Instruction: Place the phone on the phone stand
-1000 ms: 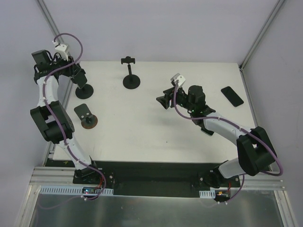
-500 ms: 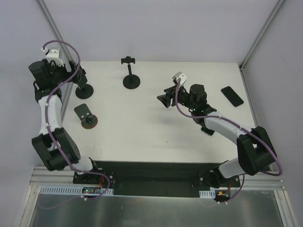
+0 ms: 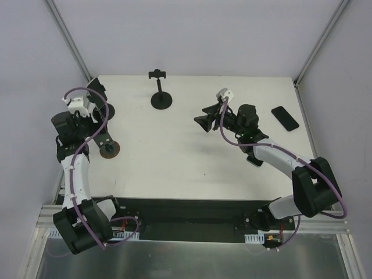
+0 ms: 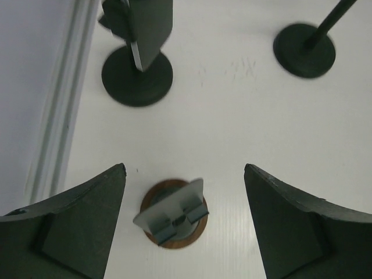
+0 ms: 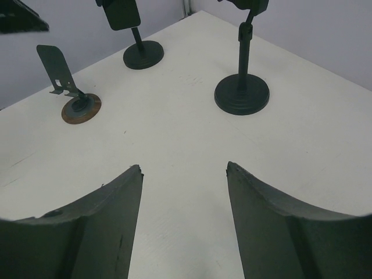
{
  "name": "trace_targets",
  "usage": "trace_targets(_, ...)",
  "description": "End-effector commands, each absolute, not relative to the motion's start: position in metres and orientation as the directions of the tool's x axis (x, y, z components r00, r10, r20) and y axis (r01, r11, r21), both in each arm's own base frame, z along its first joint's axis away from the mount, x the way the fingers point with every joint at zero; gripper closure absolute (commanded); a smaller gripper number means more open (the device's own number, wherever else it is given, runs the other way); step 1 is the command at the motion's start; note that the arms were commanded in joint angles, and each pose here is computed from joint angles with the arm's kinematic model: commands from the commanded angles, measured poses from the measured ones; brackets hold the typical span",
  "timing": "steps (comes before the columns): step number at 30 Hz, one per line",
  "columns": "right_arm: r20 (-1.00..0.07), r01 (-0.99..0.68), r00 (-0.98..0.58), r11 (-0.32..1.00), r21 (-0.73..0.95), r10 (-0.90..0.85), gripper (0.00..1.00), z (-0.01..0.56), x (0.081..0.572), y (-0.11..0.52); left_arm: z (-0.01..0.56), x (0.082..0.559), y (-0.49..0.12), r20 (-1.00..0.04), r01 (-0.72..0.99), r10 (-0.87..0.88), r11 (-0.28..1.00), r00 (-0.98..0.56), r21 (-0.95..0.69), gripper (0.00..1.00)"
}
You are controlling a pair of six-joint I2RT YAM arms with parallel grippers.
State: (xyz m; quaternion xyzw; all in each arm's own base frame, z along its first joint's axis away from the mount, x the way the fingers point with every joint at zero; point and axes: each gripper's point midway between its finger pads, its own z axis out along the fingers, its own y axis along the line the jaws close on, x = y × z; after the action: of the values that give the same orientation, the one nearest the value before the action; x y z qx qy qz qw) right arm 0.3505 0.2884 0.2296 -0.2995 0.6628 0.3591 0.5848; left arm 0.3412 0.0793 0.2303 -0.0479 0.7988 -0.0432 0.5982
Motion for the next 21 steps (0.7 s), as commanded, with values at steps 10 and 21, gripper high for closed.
trace_targets(10,-0.991,-0.900,0.034,0.436,0.025,0.127,0.37,0.280,0.318,0.290,0.149,0.322,0.079,-0.823,0.136,0.135,0.988,-0.551,0.071,0.14)
trace_targets(21,-0.989,-0.902,0.036,0.431,0.031,0.145,0.37,0.282,0.319,0.287,0.132,0.313,0.090,-0.795,0.105,0.140,0.990,-0.590,0.096,0.65)
